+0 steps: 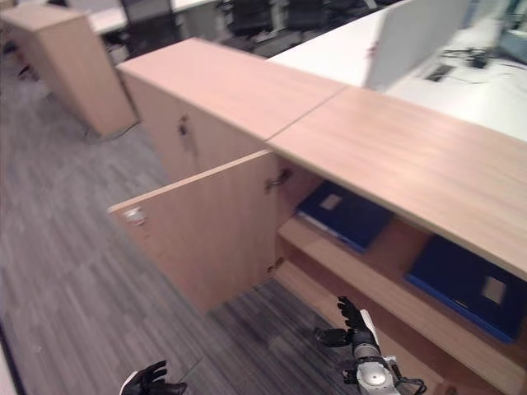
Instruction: Put the empty folder in the office cabinet
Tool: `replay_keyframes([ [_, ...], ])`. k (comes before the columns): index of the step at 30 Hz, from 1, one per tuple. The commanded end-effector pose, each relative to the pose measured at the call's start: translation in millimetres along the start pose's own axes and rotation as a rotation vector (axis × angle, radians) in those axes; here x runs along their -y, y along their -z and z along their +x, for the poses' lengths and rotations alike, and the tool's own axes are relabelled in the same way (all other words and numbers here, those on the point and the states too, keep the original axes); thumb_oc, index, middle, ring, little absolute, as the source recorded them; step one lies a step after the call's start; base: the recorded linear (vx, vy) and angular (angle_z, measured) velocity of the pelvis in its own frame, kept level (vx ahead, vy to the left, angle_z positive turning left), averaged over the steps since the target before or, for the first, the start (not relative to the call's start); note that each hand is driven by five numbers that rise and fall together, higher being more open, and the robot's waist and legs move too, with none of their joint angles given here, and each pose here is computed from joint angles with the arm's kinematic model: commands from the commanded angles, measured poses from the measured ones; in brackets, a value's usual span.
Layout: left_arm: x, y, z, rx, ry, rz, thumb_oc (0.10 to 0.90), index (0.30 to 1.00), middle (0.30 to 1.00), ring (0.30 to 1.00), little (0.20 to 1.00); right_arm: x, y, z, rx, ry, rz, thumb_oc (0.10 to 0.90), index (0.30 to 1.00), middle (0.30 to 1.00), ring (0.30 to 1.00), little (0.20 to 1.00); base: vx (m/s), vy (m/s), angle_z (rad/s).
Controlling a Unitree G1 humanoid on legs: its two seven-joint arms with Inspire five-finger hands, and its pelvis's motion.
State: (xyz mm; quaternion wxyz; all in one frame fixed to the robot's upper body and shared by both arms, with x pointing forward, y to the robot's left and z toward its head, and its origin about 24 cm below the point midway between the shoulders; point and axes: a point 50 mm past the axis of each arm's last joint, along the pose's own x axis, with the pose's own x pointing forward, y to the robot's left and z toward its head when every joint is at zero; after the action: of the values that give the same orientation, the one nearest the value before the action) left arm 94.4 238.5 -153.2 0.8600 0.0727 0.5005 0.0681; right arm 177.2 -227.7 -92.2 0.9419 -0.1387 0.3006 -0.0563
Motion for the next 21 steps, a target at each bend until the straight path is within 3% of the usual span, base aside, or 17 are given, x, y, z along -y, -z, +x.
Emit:
replay_keyframes([
  [1,-13.5,-6.0,0.1,0.034,-0.036,0.05,0.8,0.9,0.9,0.9,0.9,-3.2,-55.3,19.5,0.206,0.018,0.054,0.8,0.9,0.9,0.9,0.9,-0.1,0.18,0.37],
  [14,-30.7,-17.4,1.1,0.077,-0.103,0.036,0.8,0.9,0.9,0.9,0.9,-18.8,-55.5,15.6,0.216,-0.031,0.114,0.8,0.9,0.9,0.9,0.9,-0.02,0.068,0.49],
  [21,-20.1,-18.7,-0.2,0.113,-0.074,-0.005,0.8,0.9,0.9,0.9,0.9,-10.3,-38.3,8.4,0.179,-0.011,0.084,0.8,0.9,0.9,0.9,0.9,0.02,-0.006,0.22],
])
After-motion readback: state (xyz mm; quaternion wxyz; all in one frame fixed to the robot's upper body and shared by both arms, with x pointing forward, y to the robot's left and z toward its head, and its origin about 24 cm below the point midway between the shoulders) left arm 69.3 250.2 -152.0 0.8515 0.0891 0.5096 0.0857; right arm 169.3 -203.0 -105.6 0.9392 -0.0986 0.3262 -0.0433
